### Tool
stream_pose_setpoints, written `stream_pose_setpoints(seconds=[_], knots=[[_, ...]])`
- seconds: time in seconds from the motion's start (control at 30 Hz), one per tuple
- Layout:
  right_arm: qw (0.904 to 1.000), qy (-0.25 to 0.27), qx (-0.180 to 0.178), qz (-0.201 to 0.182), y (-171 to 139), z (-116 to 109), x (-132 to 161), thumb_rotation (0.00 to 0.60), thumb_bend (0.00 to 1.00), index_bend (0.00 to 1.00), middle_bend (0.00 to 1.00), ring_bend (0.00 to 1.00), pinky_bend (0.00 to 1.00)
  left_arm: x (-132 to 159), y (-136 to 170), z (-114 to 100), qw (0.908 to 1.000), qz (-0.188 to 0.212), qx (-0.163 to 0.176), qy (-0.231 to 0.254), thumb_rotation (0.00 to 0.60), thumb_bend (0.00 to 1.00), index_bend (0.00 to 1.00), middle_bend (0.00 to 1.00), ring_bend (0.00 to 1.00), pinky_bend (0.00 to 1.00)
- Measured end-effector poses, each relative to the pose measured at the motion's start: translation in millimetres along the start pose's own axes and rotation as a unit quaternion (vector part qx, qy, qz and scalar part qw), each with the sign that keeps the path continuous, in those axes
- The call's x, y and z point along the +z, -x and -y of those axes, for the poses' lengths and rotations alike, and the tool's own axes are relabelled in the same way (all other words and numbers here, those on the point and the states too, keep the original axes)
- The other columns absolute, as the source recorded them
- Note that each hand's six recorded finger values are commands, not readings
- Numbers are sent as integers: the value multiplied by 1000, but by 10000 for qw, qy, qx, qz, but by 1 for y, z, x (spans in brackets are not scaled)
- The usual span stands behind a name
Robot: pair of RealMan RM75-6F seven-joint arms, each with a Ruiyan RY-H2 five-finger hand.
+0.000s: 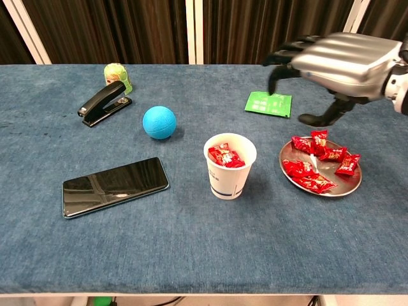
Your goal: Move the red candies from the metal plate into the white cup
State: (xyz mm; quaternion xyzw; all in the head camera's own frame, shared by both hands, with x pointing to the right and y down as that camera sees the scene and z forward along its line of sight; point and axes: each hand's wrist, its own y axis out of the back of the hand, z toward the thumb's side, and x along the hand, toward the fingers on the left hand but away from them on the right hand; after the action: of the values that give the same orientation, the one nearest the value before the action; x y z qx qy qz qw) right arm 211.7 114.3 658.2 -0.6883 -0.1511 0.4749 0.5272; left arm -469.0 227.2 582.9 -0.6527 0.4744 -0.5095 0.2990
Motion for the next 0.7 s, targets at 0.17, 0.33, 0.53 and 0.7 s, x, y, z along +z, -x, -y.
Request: stream_pose_setpoints(seconds=[0.17,0.33,0.53,0.7], knots=[[9994,74,169,298,5,16,-20,600,338,333,45,0,0,1,-1,0,10000,5,-9,-21,600,44,162,128,111,232],[9987,90,306,395,13,29,-22,600,338,360,51,0,0,1,-1,0,10000,-5,-21,-15,600,44,162,129,111,232],[9974,38,534,485,19,48,-22,600,339,376,51,0,0,-1,0,1,10000,-25,-31,-7,600,44,162,128,111,232],[9959,-8,720,539,18,62,-23,600,339,401,51,0,0,-2,0,0,10000,-24,-30,-1,600,45,162,128,111,232]])
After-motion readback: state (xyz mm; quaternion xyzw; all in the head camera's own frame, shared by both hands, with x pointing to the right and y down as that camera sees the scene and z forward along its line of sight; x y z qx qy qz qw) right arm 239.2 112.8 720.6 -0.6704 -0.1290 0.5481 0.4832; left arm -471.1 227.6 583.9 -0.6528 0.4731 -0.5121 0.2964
